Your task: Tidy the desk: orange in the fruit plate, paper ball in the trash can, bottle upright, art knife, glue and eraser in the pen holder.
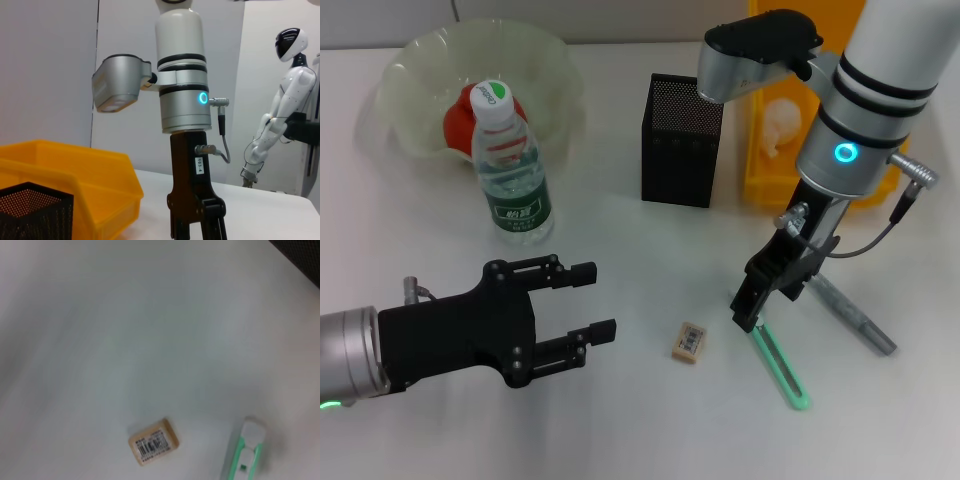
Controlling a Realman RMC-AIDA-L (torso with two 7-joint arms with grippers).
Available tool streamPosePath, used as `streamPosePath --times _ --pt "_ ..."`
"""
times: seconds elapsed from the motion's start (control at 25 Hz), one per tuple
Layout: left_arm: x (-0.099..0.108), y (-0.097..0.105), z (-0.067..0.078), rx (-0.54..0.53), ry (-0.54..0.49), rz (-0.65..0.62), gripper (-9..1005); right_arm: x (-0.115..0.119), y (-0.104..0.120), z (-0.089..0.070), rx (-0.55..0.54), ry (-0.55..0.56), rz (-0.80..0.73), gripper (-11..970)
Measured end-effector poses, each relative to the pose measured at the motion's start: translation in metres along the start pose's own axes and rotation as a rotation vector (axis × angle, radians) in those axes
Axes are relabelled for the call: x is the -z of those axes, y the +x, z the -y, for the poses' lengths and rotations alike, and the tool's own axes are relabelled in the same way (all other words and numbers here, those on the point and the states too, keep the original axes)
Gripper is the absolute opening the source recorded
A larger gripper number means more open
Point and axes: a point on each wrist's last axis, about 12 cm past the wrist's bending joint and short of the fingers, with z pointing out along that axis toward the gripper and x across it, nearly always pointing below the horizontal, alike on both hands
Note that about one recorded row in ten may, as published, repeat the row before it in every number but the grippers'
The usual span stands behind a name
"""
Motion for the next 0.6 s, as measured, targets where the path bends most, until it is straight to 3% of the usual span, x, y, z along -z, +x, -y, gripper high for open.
streamPosePath --times 0.6 --pt "0.0001 0.0023 0.0021 -0.012 0.001 0.006 604 -0.0061 -0.0039 0.0032 -0.047 0.001 0.049 766"
